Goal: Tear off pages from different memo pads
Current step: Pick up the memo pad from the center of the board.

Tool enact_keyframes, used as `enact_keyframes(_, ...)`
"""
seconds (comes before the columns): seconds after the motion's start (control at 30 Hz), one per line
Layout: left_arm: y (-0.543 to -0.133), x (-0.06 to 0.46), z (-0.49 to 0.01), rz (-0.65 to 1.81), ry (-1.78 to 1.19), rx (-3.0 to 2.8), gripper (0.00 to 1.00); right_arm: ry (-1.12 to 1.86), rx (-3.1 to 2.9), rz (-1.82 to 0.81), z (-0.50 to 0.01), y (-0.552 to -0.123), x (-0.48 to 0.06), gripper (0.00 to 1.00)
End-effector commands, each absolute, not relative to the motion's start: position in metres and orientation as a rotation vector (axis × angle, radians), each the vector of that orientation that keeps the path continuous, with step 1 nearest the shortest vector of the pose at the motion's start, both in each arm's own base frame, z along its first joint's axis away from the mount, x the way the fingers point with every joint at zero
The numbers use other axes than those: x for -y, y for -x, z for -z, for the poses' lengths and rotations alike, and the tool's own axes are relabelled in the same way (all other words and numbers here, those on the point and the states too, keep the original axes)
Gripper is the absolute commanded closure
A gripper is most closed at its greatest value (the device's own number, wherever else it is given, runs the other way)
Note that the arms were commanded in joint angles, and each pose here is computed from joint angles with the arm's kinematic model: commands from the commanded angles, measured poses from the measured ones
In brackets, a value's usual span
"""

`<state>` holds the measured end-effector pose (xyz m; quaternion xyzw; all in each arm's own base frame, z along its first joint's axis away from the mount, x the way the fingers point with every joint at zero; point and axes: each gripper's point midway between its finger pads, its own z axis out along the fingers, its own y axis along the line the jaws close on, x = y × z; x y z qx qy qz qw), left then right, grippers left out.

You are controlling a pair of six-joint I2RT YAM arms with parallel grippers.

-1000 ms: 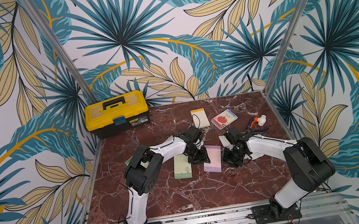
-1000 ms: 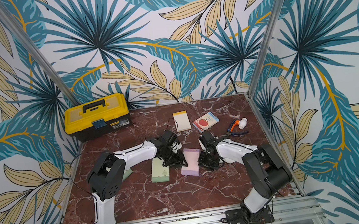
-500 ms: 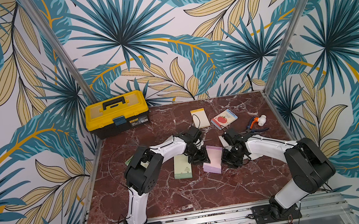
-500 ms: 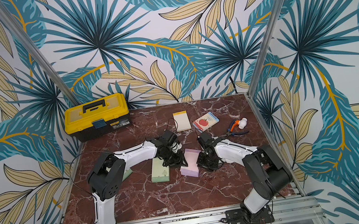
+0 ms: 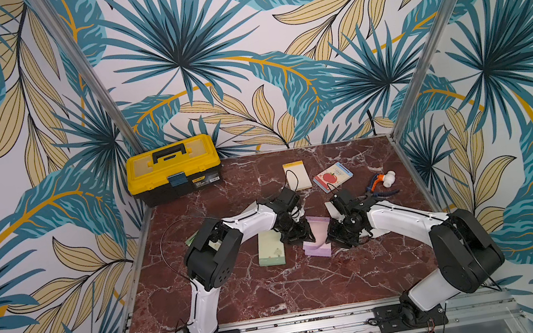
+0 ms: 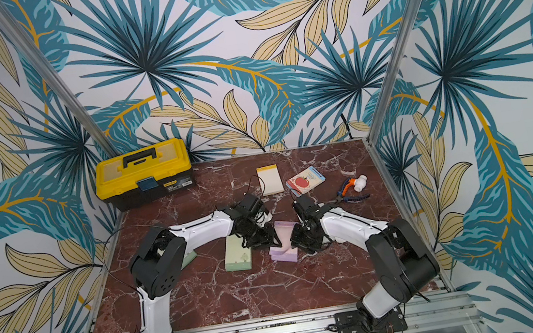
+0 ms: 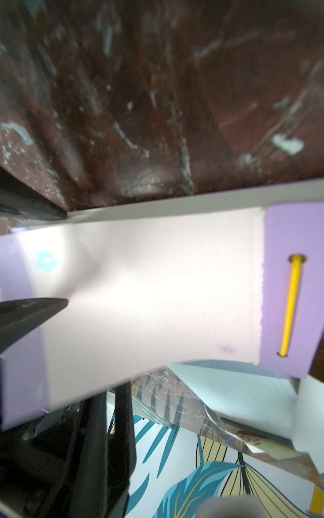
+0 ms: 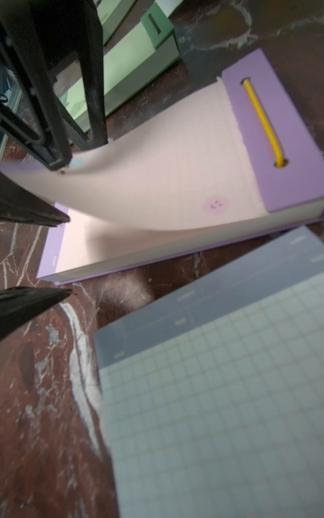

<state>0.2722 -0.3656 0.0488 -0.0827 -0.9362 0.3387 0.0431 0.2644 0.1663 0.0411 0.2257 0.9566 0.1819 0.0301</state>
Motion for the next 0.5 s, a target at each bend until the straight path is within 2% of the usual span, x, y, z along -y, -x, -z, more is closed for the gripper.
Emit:
enact_keyframes(0.0, -0.27, 0.375, -0.081, -1.188, 0.326, 2.85, 0.53, -0.697, -2.912, -0.621, -0.051, -0.27, -0.174, 0.61)
enact_keyframes(0.47, -0.274, 0.347, -0.107, -1.101, 0.355, 2.944, 0.52, -0.702, -2.901, -0.627, -0.055, -0.269, -0.173, 0.61)
